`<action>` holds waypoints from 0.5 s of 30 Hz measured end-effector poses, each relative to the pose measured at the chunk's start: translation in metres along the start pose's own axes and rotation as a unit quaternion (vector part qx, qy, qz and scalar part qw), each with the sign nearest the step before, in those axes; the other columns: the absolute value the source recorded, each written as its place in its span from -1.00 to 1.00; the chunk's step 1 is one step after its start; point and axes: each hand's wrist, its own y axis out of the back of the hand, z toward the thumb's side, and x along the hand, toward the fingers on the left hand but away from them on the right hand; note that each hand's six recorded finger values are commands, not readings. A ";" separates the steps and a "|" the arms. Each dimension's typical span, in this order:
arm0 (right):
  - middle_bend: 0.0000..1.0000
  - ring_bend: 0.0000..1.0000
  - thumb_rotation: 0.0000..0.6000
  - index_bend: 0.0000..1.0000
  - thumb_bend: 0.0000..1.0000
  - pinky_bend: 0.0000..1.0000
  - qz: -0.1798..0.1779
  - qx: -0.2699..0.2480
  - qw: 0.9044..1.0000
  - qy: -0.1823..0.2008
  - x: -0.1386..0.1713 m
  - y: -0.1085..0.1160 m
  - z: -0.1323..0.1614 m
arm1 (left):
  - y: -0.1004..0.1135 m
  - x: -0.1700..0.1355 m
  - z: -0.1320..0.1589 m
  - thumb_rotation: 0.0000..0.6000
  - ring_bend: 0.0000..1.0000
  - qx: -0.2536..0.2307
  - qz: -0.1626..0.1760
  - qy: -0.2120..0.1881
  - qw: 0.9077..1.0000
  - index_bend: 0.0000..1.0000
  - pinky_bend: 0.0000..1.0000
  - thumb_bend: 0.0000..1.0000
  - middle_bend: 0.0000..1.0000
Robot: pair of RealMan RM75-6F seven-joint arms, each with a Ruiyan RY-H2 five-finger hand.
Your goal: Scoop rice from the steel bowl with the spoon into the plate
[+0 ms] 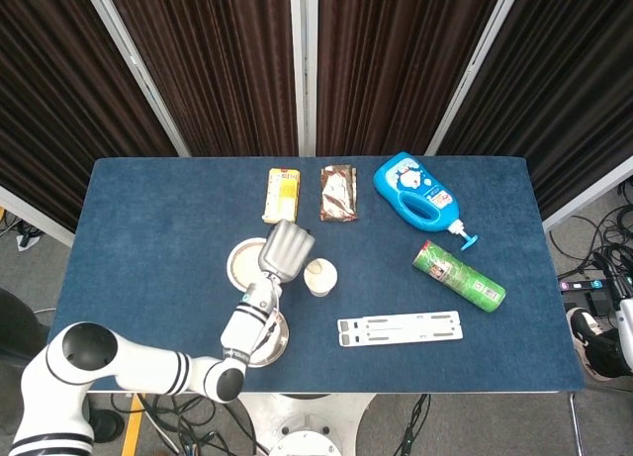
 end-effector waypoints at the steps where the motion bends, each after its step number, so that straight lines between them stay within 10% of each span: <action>1: -0.64 -1.00 1.00 -1.00 -0.51 -1.00 0.000 0.000 1.000 -0.001 0.000 0.000 0.000 | 0.001 -0.001 0.002 1.00 0.80 0.013 0.008 -0.001 1.000 0.27 1.00 0.08 0.91; 15: -0.64 -1.00 1.00 -1.00 -0.51 -1.00 0.000 -0.003 1.000 -0.003 0.002 0.000 -0.002 | 0.007 -0.015 0.025 1.00 0.82 0.189 0.117 -0.003 0.975 0.27 1.00 0.11 0.92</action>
